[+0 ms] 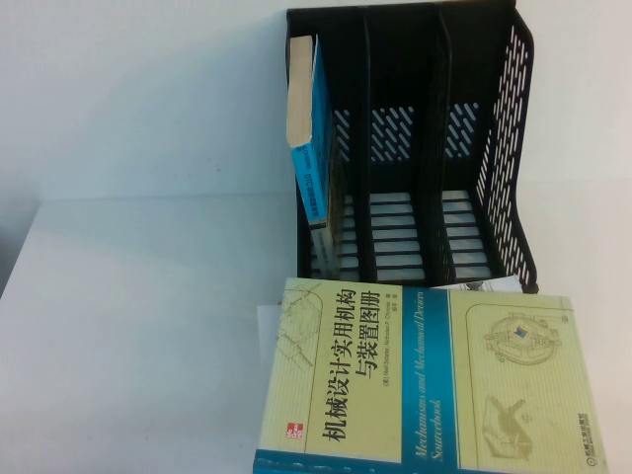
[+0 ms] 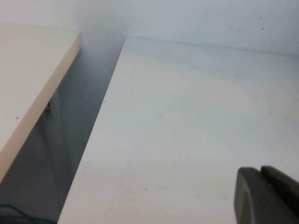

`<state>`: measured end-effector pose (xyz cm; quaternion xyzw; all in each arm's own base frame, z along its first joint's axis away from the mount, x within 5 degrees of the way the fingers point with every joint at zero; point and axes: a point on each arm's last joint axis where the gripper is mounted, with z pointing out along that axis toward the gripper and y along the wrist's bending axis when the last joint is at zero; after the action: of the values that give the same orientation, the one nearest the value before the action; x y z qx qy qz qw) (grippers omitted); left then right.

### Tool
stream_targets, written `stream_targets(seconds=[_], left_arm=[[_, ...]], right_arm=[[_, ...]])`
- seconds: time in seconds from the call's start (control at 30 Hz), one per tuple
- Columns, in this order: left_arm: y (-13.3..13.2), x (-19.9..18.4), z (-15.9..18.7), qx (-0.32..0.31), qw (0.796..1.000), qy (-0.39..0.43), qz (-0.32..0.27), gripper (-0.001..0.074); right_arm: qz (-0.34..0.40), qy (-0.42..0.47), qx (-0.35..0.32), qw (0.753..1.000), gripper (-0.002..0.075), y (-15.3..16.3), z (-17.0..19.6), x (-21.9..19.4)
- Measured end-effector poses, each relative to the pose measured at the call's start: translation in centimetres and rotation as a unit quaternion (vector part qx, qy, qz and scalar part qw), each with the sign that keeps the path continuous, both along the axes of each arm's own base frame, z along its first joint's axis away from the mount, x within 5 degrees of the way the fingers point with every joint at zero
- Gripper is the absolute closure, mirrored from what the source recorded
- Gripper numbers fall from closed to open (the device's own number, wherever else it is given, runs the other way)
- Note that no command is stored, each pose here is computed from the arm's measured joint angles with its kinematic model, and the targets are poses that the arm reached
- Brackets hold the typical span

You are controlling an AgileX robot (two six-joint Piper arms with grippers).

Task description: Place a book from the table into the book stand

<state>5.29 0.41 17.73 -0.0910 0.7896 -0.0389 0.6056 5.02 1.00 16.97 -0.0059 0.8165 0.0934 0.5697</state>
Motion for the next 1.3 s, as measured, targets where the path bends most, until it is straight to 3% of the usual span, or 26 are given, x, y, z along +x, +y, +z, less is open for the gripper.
stream_targets(seconds=[0.17, 0.3, 0.53, 0.97, 1.1, 1.3], left_arm=[[-0.1, 0.1, 0.3, -0.014, 1.0, -0.026, -0.004, 0.0738], [-0.3, 0.3, 1.4, -0.053, 0.994, -0.091, -0.01, 0.0738], [-0.2, 0.1, 4.2, -0.139, 0.96, -0.244, -0.008, 0.0738], [-0.1, -0.1, 5.0, -0.162, 0.944, -0.288, -0.009, 0.0738], [0.0, -0.4, 5.9, -0.188, 0.922, -0.338, -0.012, 0.0738], [0.5, -2.2, 8.5, -0.195, 0.846, -0.495, -0.022, 0.0738]], right_arm=[[0.0, -0.004, 0.0, 1.0, 0.0729, 0.0, 0.1, 0.0], [-0.004, -0.037, 0.005, 0.999, 0.0729, 0.0, 0.5, 0.2], [-0.014, -0.126, 0.042, 0.991, 0.0729, -0.1, 2.2, 0.5], [-0.024, -0.181, 0.071, 0.981, 0.0729, -0.2, 3.2, 0.6], [-0.042, -0.301, 0.089, 0.949, 0.0729, -0.7, 5.4, 0.3], [-0.075, -0.479, 0.167, 0.859, 0.0729, -1.9, 8.6, -1.4]])
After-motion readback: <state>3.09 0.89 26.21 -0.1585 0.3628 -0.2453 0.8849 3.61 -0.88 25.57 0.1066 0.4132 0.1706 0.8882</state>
